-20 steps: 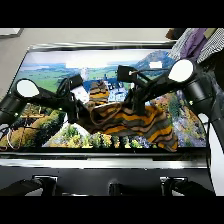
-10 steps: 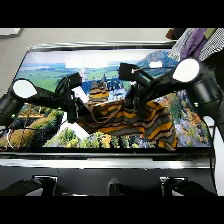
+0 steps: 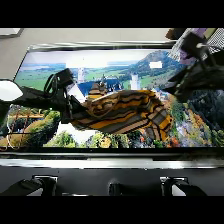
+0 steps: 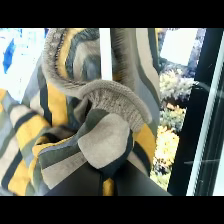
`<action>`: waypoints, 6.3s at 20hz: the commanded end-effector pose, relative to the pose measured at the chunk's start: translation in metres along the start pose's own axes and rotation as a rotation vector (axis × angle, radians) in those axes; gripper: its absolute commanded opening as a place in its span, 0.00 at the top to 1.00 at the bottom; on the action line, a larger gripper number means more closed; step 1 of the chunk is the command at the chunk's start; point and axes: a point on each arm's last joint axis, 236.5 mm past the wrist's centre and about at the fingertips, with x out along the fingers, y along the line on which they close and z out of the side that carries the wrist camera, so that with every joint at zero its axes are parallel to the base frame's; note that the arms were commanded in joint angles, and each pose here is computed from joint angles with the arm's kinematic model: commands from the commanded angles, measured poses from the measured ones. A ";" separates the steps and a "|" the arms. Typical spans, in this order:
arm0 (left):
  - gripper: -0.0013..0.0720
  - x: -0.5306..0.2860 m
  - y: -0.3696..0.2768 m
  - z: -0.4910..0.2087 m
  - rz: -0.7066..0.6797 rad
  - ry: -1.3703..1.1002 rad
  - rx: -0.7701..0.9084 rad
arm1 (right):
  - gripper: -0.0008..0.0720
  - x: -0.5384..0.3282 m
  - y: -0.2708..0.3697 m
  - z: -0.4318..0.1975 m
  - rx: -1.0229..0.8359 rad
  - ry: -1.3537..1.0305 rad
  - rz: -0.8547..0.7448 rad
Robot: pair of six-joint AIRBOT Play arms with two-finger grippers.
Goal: Fold the clothes and pants, and hang the long-sleeved shirts on hangers.
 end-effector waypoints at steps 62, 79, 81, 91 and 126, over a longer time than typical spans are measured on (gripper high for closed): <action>0.05 -0.062 0.102 0.093 0.382 -0.578 -0.761 | 0.95 -0.396 -0.173 -0.109 0.993 -0.022 -1.791; 0.05 -0.062 0.102 0.093 0.382 -0.579 -0.761 | 0.95 -0.482 -0.184 -0.184 1.070 -0.126 -2.096; 0.05 -0.062 0.102 0.093 0.382 -0.579 -0.761 | 0.95 -0.494 -0.183 -0.185 1.058 -0.162 -2.126; 0.06 -0.061 0.102 0.093 0.381 -0.578 -0.762 | 0.95 -0.512 -0.197 -0.219 1.071 -0.228 -2.166; 0.06 -0.071 0.085 0.006 0.501 -0.233 -0.890 | 0.33 -0.089 -0.152 -0.016 0.918 -0.104 -0.488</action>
